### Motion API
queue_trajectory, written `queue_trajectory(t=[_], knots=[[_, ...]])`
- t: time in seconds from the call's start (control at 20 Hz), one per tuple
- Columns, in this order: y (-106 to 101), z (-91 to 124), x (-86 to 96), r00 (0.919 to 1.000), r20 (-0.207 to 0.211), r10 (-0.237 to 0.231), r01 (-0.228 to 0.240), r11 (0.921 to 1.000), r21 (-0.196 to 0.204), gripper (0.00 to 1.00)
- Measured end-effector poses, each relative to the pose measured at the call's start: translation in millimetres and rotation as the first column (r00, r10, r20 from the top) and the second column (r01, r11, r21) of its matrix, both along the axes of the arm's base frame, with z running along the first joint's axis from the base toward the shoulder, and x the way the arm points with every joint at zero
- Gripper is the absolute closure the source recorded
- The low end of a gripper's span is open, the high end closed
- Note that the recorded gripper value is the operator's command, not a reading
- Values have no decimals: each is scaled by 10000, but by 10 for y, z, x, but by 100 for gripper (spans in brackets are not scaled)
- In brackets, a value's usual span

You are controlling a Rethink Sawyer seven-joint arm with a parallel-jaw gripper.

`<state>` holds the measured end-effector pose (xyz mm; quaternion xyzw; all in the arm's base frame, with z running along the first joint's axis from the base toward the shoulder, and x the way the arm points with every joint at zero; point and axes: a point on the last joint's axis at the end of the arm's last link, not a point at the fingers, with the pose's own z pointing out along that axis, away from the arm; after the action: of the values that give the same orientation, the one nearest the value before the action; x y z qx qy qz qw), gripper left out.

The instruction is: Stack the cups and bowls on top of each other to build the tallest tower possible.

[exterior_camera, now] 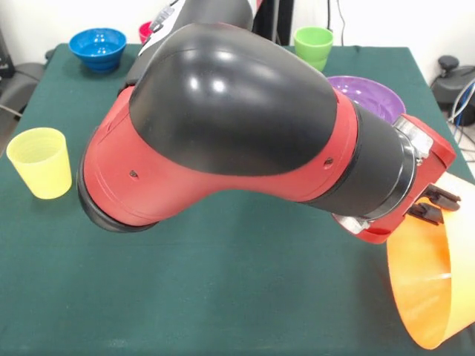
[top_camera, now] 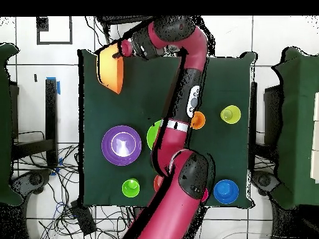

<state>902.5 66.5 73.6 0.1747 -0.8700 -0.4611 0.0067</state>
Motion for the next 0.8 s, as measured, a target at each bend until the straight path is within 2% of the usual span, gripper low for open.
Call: queue_trajectory(t=[0.3, 0.8], knots=[[-40, 24, 62, 9998, 177, 118, -114, 9997, -193, 100], [-144, 78, 180, 9940, 962, 512, -442, 9963, -735, 100]])
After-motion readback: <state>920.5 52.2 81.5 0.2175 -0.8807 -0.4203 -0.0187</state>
